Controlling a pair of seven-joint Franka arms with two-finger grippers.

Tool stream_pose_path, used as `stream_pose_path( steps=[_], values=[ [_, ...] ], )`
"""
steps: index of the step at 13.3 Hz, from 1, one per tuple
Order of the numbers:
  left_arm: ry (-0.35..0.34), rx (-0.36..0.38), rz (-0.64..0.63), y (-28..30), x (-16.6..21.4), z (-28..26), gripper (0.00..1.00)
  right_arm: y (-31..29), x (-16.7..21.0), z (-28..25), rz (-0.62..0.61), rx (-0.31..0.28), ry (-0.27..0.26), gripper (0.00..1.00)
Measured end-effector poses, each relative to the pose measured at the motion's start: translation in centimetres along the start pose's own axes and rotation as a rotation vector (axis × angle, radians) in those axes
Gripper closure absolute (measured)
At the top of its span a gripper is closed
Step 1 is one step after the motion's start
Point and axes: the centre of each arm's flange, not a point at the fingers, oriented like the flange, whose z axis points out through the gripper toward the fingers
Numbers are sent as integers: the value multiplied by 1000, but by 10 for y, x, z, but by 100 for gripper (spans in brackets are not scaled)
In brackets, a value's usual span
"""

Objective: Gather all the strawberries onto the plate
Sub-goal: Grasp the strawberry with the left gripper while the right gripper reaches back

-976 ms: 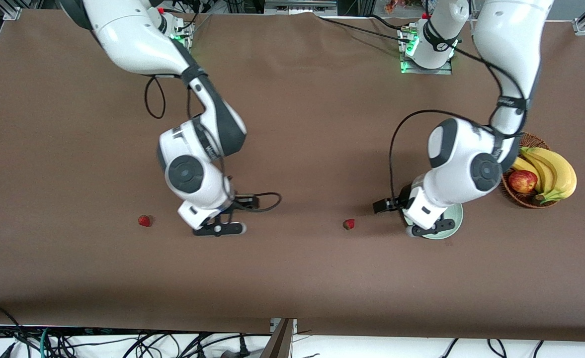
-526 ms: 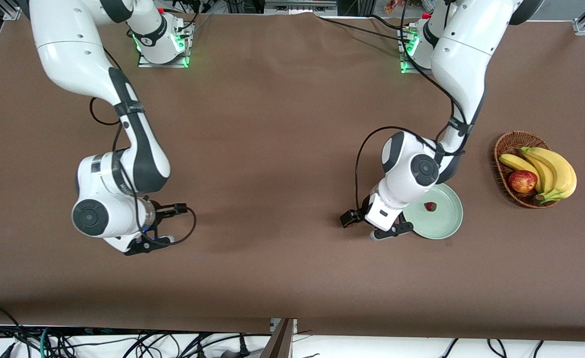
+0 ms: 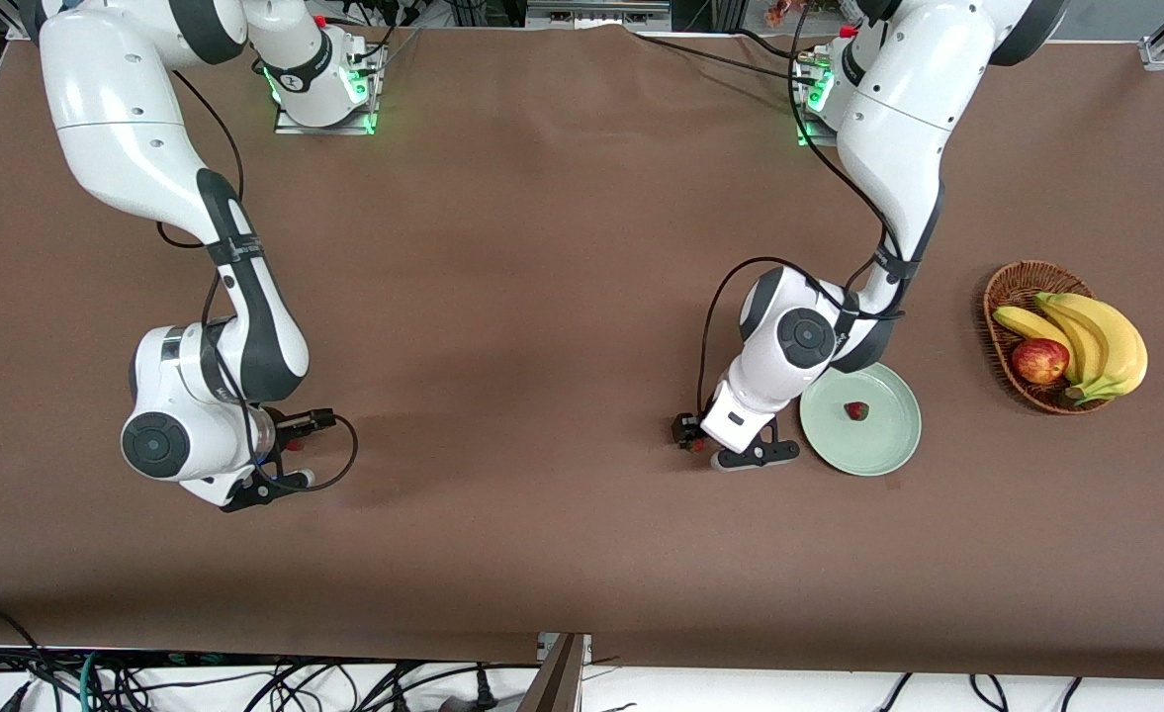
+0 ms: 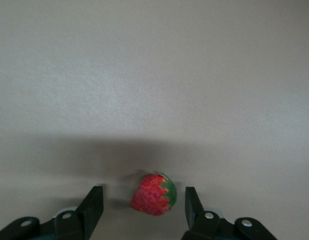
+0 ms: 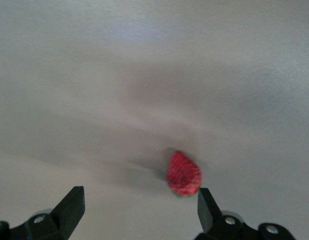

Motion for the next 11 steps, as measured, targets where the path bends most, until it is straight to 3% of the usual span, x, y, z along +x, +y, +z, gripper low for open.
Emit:
stream_pose_path(
  steps=[2, 5, 8, 11],
  values=[
    [-2, 4, 7, 2, -3, 3, 30, 9, 0, 3, -7, 1, 8, 0],
    [-3, 8, 5, 0, -3, 6, 60, 15, 0, 5, -4, 1, 16, 0],
    [3, 8, -34, -1, 0, 4, 63, 20, 0, 13, 2, 4, 13, 4],
    [-39, 45, -64, -11, 16, -21, 63, 21, 0, 19, 3, 6, 8, 39]
  ],
)
